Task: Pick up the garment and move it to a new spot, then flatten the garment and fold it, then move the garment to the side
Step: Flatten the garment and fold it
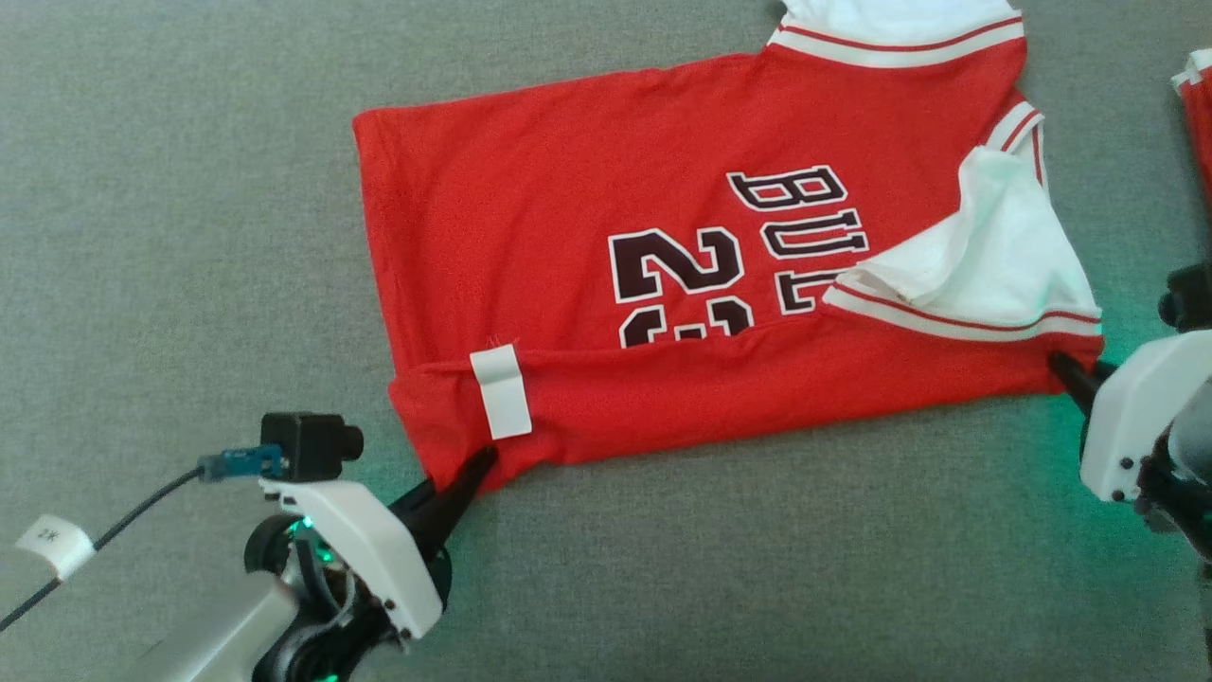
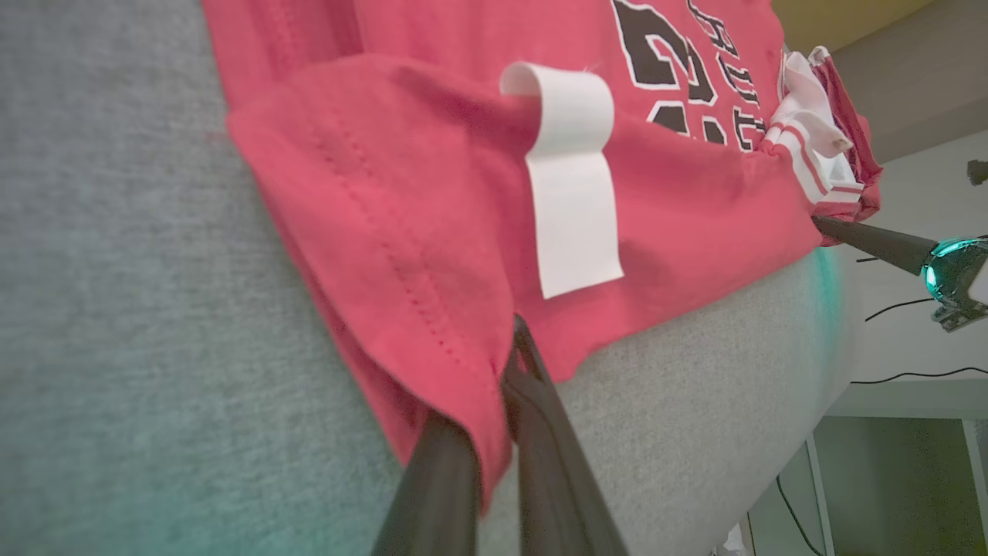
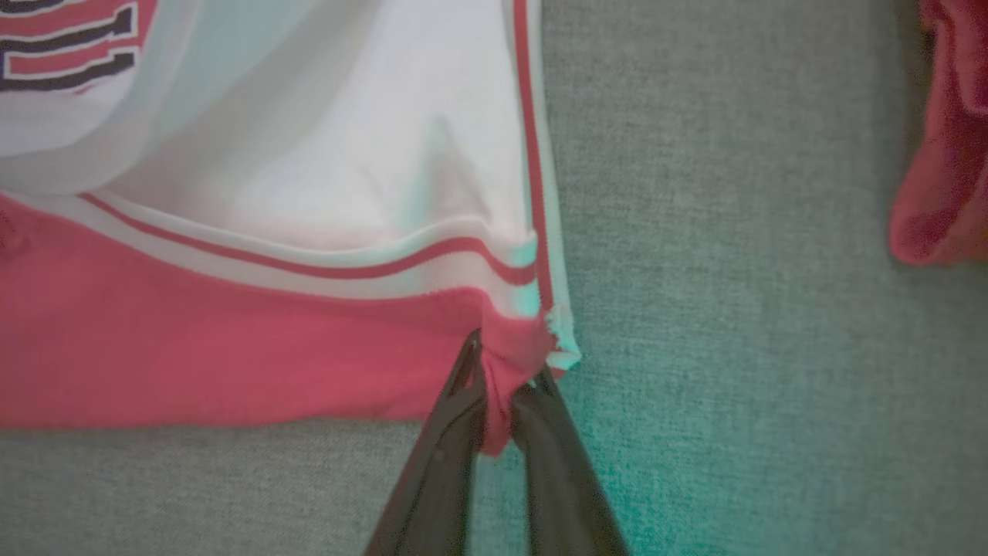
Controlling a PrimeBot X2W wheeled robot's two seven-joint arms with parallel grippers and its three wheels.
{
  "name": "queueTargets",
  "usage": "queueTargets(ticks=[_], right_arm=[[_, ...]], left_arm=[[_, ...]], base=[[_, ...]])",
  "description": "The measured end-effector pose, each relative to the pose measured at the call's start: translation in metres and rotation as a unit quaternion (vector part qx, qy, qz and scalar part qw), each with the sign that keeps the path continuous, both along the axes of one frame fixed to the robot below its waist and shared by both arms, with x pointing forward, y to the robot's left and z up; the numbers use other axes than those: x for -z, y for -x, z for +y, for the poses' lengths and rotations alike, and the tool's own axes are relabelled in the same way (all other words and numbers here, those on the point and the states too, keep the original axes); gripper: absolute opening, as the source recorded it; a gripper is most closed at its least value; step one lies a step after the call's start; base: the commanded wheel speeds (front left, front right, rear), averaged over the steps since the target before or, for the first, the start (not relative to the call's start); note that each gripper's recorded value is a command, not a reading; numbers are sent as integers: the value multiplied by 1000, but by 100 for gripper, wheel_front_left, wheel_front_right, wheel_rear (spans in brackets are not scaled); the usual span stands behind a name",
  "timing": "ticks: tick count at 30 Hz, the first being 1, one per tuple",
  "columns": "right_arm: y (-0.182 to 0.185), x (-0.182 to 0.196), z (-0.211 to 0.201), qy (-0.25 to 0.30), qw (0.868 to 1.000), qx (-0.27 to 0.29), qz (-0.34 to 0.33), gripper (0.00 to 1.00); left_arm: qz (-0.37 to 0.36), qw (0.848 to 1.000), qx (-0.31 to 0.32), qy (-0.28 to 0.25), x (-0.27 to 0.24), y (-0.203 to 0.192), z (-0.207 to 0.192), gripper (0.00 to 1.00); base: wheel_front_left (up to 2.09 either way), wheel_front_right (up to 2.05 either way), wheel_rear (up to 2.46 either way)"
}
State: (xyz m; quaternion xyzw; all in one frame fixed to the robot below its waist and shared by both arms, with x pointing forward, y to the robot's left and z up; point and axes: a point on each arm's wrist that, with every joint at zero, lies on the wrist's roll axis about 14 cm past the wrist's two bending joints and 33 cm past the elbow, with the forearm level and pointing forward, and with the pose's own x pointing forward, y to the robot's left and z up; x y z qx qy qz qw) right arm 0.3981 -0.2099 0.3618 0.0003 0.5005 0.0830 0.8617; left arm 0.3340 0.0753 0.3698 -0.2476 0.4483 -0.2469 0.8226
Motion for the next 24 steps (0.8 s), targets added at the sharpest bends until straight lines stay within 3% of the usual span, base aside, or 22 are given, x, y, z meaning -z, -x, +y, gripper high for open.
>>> queueTargets(ticks=[9,18,19,20,21,22,24], right_arm=[[39,-15,-8,-47,997,18,53,0],[100,-10,-20,-51,990,30,131,0],[103,-7,-19,-52,989,30,136,18],[104,-6,-16,-53,989,29,136,93],[103,-5,-15,-52,989,29,132,100],[102,-5,-15,-50,990,30,127,100],[97,-10,-16,-50,993,31,105,100]], left_arm=[[6,1000,-2,2,-21,6,33,0],[83,996,13,20,-12,59,38,0],[87,996,13,19,-10,61,37,0],[83,996,10,13,-8,61,38,12],[79,997,7,9,-6,59,39,44],[76,997,3,6,-5,58,39,98],[52,999,-4,-4,-7,53,39,100]], base=[[0,0,0],[0,0,0],[0,0,0],[0,0,0],[0,0,0],[0,0,0],[0,0,0]])
